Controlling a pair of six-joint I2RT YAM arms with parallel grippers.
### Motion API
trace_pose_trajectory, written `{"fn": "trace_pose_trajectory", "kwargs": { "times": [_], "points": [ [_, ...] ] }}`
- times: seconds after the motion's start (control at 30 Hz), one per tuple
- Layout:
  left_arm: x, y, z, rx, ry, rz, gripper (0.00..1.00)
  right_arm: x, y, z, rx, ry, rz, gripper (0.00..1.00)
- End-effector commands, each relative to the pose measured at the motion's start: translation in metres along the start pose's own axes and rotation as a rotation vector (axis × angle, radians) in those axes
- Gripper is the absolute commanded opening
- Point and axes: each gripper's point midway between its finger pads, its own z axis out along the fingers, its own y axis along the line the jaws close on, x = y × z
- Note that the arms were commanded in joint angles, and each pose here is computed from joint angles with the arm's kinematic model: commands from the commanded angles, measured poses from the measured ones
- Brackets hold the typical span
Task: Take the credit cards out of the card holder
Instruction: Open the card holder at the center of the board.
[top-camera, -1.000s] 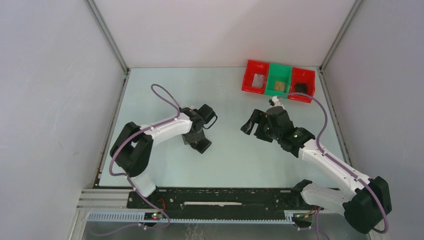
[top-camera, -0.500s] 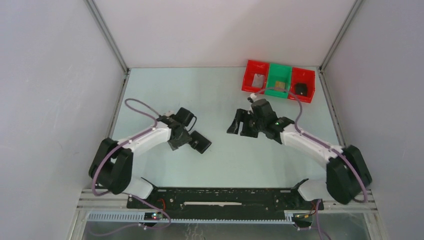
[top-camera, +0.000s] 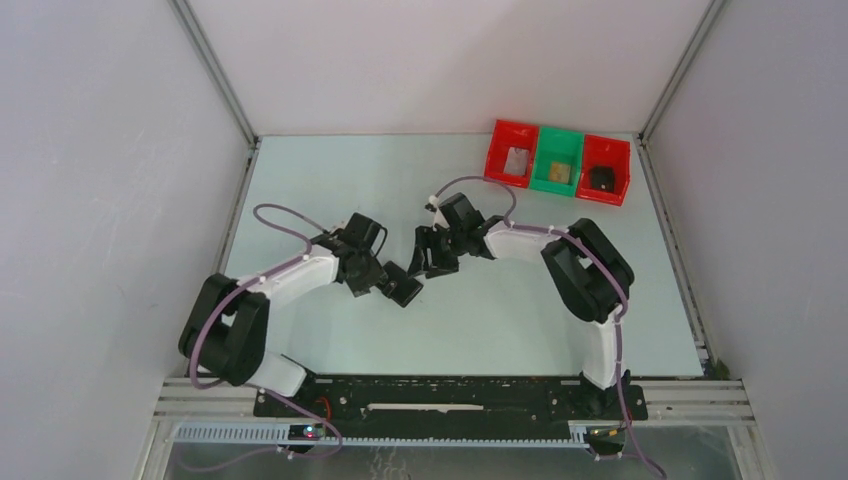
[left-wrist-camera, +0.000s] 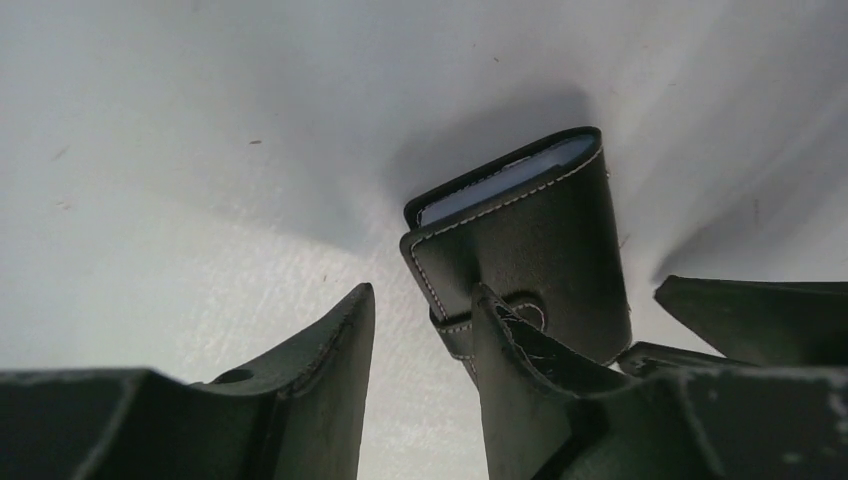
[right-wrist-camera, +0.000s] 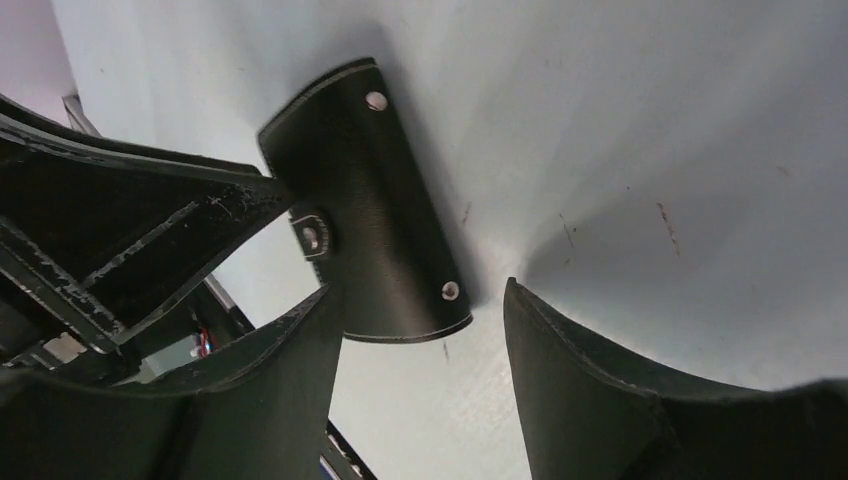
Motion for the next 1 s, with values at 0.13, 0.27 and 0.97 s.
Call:
{"fn": "trace_pose_trajectory", "kwargs": {
  "times": [0.13,0.27,0.97],
  "points": [
    [0.012,-0.032,0.023,0.111,0.112,0.093,0.45,0.025,0.006,0.02,-0.102,0.101,0.026,0.64],
    [0.018,-0.054,0.025,0.202,0.17,0.142,0.43,0.034,0.011,0.02,-0.172,0.082,0.071,0.56],
    [0.019,-0.07,-0.033,0.233,0.065,0.411,0.53,0.025,0.025,0.0,-0.113,-0.1,0.231,0.0]
  ]
}}
